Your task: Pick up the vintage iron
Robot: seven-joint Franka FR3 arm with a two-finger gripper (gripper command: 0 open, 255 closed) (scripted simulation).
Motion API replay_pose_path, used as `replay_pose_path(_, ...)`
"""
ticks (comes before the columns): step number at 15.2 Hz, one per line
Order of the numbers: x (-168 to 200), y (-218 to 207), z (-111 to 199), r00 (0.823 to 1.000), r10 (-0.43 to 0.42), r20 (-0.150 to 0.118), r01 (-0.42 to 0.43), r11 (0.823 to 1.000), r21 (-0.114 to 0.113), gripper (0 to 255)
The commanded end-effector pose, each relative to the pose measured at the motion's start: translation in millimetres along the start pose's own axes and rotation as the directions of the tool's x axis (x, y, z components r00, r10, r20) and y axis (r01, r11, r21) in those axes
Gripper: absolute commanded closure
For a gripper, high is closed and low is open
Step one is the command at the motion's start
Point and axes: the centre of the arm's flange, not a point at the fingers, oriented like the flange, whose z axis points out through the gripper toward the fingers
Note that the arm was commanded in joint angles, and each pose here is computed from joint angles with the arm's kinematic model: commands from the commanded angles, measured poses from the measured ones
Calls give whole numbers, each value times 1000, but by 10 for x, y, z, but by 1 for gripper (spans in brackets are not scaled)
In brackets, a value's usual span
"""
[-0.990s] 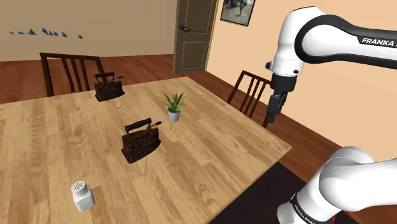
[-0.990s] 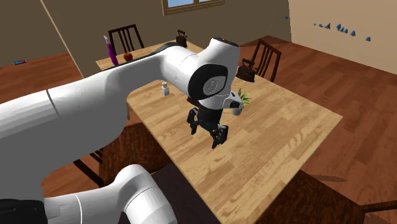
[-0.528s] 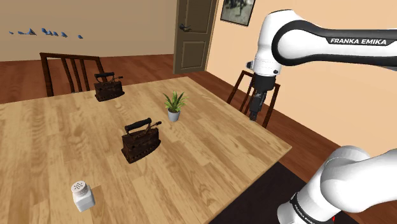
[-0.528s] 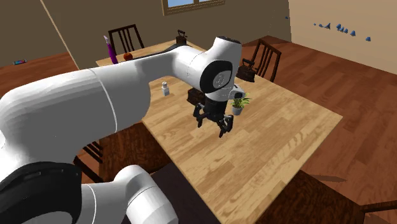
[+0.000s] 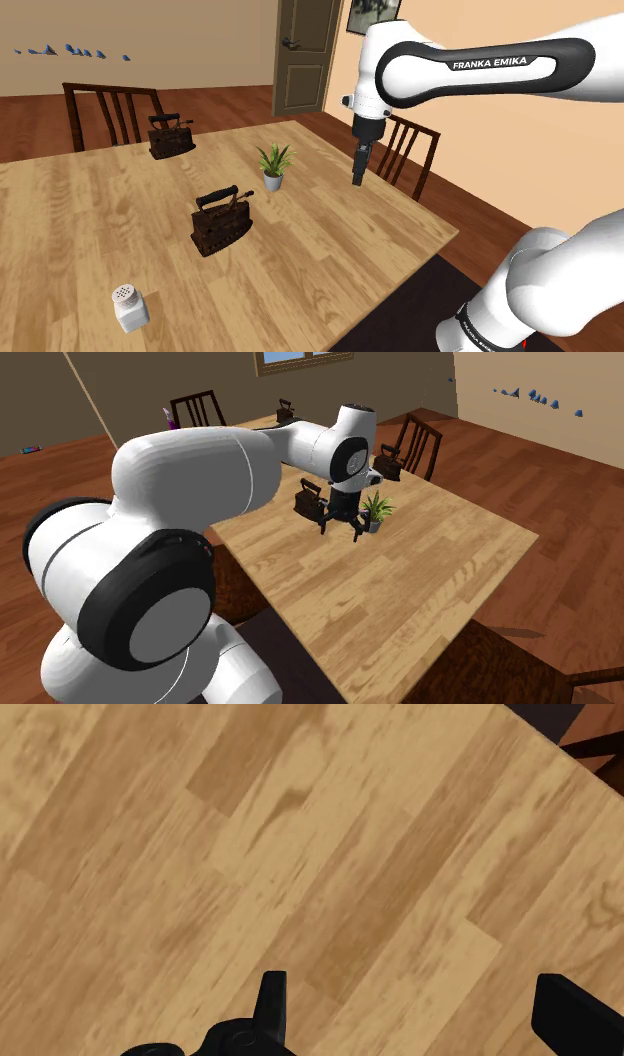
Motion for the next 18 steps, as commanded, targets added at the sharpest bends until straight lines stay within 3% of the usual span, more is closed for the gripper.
replay_pose_path(1, 249, -47, 34, 998, -60, -13, 60, 998, -10, 0)
replay_pose_path(5, 721, -193, 71, 984, -174, -34, 173, 984, -32, 0)
replay_pose_path(9, 1174, -392, 100, 957, -286, -53, 284, 957, -55, 0)
replay_pose_path(13, 1601, -641, 122, 916, -395, -69, 390, 917, -81, 0)
replay_pose_path(18, 2092, -1017, 144, 847, -524, -85, 514, 850, -116, 0)
